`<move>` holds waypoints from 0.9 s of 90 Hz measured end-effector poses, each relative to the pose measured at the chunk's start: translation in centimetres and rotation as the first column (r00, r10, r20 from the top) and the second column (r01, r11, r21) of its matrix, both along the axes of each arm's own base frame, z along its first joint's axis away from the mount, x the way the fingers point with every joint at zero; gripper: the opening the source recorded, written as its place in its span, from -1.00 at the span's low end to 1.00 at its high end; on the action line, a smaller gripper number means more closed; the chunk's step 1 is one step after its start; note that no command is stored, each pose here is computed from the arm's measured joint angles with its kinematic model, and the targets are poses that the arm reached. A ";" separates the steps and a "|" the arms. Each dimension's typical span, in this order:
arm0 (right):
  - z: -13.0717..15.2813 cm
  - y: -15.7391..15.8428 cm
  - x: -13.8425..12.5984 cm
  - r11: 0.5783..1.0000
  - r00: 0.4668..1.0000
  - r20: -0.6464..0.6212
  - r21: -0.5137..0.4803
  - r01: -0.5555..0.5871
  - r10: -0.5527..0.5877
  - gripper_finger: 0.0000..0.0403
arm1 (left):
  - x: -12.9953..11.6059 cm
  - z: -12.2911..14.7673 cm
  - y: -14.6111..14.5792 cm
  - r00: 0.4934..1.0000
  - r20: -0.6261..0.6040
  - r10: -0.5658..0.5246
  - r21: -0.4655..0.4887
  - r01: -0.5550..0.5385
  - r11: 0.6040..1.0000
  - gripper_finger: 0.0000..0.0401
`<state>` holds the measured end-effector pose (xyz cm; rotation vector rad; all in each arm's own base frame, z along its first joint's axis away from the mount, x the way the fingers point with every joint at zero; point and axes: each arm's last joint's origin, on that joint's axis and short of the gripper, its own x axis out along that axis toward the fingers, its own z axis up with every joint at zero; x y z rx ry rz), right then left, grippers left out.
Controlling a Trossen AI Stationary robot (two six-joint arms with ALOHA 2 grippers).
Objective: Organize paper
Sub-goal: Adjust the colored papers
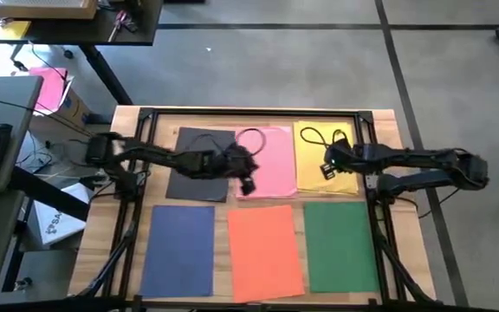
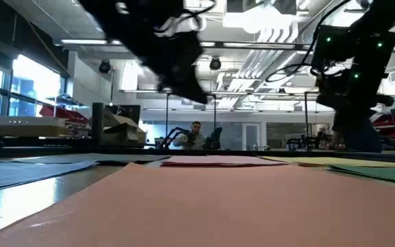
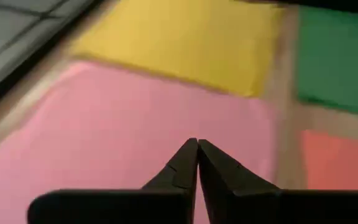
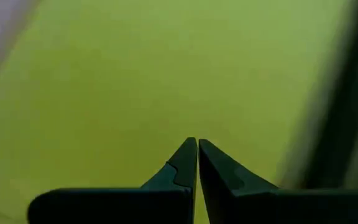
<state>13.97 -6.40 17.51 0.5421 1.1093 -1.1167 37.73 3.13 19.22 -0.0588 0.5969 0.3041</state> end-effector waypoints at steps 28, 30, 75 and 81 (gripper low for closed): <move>-1.7 -2.3 -2.0 0.962 0.939 -0.237 0.054 0.267 -0.248 -1.00 | 9.9 -4.2 2.0 0.980 -0.010 -0.198 0.004 0.198 0.980 -1.00; -1.8 -2.5 -2.1 0.960 0.933 -0.252 0.049 0.277 -0.256 -1.00 | 10.4 -4.4 2.2 0.980 -0.012 -0.200 -0.003 0.200 0.980 -1.00; -5.5 -4.0 -1.6 0.926 0.868 -0.427 0.153 0.346 -0.254 -1.00 | 12.1 -6.9 4.5 0.969 -0.167 -0.182 -0.099 0.167 0.981 -1.00; -5.8 -4.1 -1.4 0.926 0.870 -0.428 0.161 0.342 -0.247 -1.00 | 12.1 -7.1 4.5 0.965 -0.172 -0.198 -0.097 0.184 0.978 -1.00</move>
